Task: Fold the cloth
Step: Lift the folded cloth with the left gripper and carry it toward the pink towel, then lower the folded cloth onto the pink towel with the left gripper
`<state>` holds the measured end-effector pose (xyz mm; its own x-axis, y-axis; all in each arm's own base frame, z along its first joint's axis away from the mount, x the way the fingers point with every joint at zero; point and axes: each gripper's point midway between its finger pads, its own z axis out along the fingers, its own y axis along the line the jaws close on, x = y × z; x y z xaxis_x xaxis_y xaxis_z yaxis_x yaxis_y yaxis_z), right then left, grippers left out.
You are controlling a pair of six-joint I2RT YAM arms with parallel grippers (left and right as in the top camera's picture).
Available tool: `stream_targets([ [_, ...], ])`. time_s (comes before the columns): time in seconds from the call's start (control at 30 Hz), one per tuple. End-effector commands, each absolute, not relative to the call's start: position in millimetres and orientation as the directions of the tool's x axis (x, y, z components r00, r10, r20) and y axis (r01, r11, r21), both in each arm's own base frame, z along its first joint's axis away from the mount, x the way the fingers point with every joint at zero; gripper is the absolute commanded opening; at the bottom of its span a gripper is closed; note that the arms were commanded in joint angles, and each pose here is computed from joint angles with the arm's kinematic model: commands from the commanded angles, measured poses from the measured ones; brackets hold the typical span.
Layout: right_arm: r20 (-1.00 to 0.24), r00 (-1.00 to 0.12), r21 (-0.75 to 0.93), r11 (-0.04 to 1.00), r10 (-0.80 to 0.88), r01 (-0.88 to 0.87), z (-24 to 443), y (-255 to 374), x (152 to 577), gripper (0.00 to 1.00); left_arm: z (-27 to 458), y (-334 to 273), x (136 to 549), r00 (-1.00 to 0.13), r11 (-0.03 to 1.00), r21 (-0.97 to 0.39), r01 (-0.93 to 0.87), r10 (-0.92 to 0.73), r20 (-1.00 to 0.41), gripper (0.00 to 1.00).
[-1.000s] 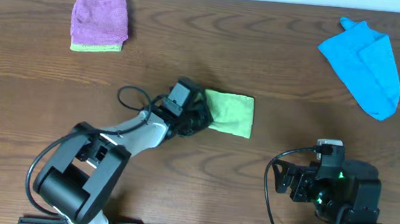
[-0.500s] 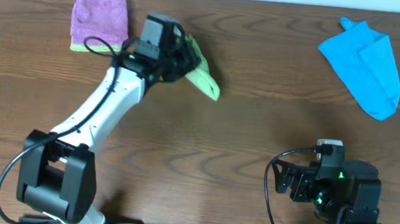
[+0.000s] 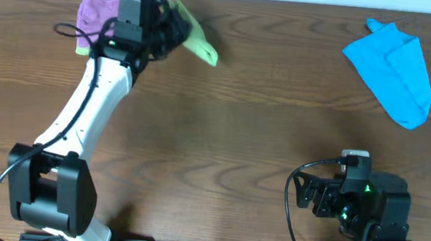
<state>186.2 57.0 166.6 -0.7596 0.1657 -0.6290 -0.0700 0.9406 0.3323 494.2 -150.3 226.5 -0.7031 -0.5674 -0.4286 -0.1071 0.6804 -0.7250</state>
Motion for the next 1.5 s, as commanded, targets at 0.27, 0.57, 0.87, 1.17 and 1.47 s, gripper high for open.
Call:
stream_targets([
  [0.27, -0.623, -0.759, 0.339, 0.940, 0.187, -0.046, 165, 54, 186, 0.99, 275, -106, 553, -0.485, 0.813, -0.574, -0.094, -0.541, -0.687, 0.06],
  [0.57, -0.623, -0.759, 0.339, 0.940, 0.187, -0.046, 165, 54, 186, 0.99, 265, -81, 596, -0.382, 0.816, -0.571, -0.090, -0.558, -0.737, 0.06],
  [0.87, -0.623, -0.759, 0.339, 0.940, 0.187, -0.046, 165, 54, 186, 0.99, 238, -52, 620, -0.334, 0.813, -0.568, -0.128, -0.575, -0.747, 0.06],
  [1.17, -0.623, -0.759, 0.339, 0.940, 0.187, -0.046, 165, 54, 186, 0.99, 235, -21, 624, -0.289, 0.842, -0.509, -0.181, -0.540, -0.790, 0.06],
  [1.47, -0.623, -0.759, 0.339, 0.940, 0.187, -0.046, 165, 54, 186, 0.99, 237, 14, 625, -0.243, 0.852, -0.462, -0.245, -0.515, -0.822, 0.06],
])
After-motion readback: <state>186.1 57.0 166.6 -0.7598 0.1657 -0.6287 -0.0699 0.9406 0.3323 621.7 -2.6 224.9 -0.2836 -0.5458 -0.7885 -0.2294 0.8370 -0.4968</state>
